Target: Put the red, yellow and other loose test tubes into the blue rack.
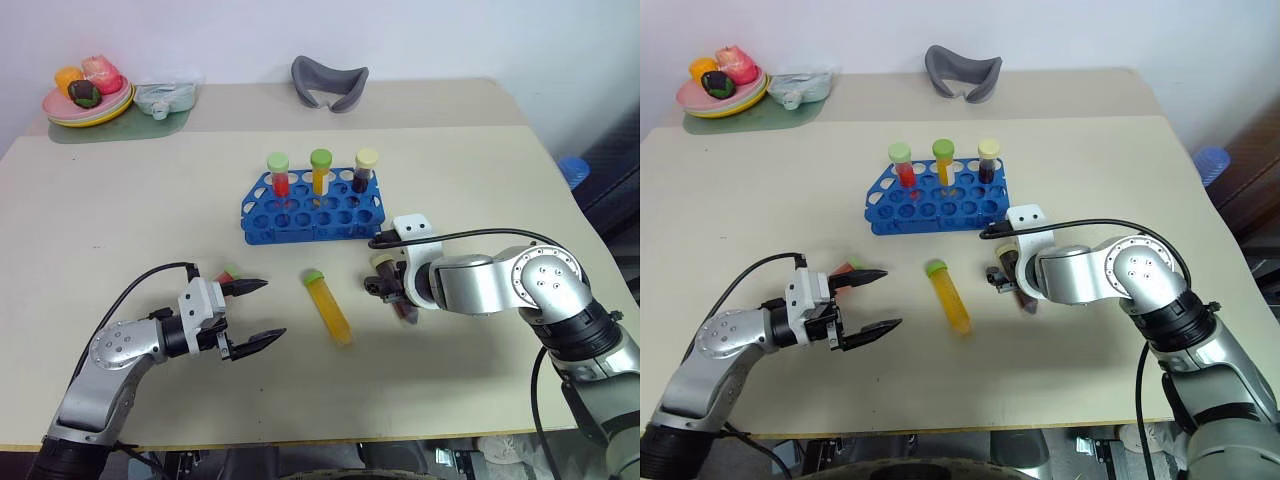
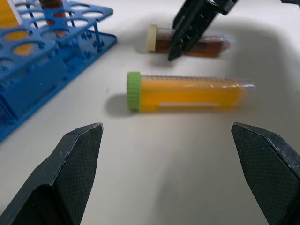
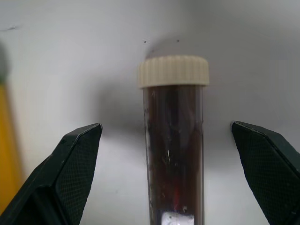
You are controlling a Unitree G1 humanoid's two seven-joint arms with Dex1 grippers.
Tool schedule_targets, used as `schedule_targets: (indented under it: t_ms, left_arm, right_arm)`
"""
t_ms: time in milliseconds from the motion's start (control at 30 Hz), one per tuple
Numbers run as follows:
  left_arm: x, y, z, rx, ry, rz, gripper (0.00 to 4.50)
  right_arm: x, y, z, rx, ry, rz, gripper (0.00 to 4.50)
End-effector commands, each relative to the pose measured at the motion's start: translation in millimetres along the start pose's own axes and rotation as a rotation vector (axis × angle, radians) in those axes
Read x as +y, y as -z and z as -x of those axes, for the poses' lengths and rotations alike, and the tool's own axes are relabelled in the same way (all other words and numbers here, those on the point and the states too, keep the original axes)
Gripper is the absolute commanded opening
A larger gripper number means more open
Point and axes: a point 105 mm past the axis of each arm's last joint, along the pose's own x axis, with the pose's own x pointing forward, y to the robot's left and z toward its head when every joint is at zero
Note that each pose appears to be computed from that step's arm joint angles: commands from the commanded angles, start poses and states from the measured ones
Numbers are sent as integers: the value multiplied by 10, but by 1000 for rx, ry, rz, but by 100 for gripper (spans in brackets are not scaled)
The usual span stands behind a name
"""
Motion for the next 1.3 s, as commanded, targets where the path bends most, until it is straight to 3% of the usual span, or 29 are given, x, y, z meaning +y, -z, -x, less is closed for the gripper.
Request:
schedule_targets:
  t_ms: [33,200,233,300,467,833,967,1100,1167,1233,1300]
  left_arm:
    - [-22,-65,-11,-23,8,-38,445]
    - [-56,-78,-45,-29,17,-46,445]
    - [-60,-88,-54,-30,18,-48,449]
    - [-63,-116,-69,-34,20,-52,450]
    - [-33,-168,-70,-39,19,-59,450]
    - [41,-315,-134,-54,14,-63,450]
    - [122,-409,-113,-83,-50,-47,450]
    - [253,-490,-22,-112,-149,-16,450]
    - [289,-499,11,-127,-178,9,450]
    - [308,-496,25,-139,-192,33,450]
    - [320,-465,10,-143,-202,57,450]
  right_arm:
    - [-83,-22,-21,15,22,-29,450]
    - [-115,-8,-33,31,31,-22,450]
    - [-110,-4,-35,33,28,-19,425]
    - [-102,1,-34,35,29,-7,358]
    - [-59,-9,-35,32,16,2,112]
    - [-41,-68,10,8,17,30,112]
    - [174,-366,299,-150,-104,121,112]
    - [513,-721,832,-523,-288,323,112]
    - [579,-793,1013,-700,-299,450,112]
    - [550,-821,1011,-795,-290,503,112]
    - [429,-953,902,-903,-252,409,112]
